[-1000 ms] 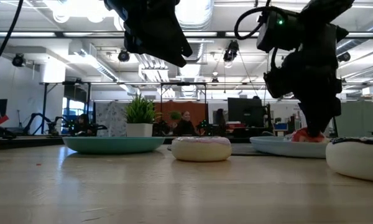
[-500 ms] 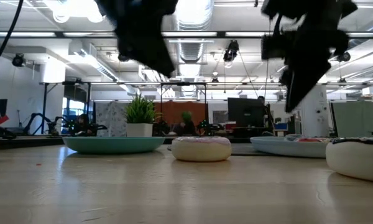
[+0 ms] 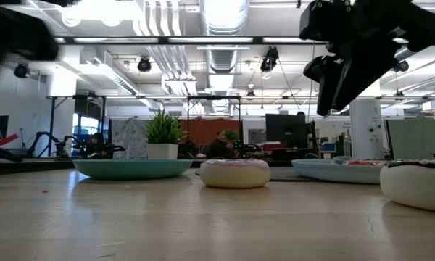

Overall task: Pick & Place donuts
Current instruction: Put the small red donut on the blue plate

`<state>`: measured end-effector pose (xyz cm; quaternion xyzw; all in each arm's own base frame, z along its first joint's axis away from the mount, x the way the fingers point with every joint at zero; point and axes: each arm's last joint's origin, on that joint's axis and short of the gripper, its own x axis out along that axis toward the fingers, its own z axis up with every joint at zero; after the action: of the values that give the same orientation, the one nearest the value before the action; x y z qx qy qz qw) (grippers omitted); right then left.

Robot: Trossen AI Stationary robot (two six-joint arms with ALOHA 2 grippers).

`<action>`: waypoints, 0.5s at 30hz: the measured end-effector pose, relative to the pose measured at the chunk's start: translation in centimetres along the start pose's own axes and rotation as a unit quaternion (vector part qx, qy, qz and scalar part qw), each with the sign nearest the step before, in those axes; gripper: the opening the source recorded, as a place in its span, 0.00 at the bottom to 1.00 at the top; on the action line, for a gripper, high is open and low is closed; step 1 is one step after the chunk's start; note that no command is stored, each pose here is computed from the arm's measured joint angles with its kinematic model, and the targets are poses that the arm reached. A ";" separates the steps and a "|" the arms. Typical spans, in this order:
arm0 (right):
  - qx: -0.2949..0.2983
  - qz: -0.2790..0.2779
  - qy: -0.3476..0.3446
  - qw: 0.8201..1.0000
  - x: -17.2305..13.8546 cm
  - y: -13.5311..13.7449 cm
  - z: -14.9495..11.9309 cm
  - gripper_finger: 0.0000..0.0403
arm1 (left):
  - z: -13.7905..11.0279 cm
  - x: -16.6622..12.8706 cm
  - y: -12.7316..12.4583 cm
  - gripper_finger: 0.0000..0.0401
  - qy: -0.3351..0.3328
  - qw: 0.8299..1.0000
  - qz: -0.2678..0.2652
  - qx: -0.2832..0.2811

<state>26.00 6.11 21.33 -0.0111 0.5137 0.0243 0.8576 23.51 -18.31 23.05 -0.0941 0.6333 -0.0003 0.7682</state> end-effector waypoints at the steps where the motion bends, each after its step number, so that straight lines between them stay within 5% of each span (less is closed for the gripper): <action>1: 0.000 -0.001 0.004 1.000 0.2 0.0 0.0 0.45 | -0.7 0.0 -0.7 0.35 0.006 1.000 -0.007 -0.020; 8: 0.003 0.003 -0.015 1.000 1.1 0.2 0.6 0.45 | -5.4 -0.4 -4.4 0.35 -0.005 0.983 -0.010 -0.183; 15: 0.010 0.006 -0.044 0.999 2.0 0.2 1.3 0.45 | -7.5 1.8 -3.1 0.35 -0.032 0.938 0.043 -0.343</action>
<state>28.11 6.39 20.22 0.0015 0.4761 0.0249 0.8790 16.91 -22.69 20.43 -0.3241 0.5734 0.2532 0.7086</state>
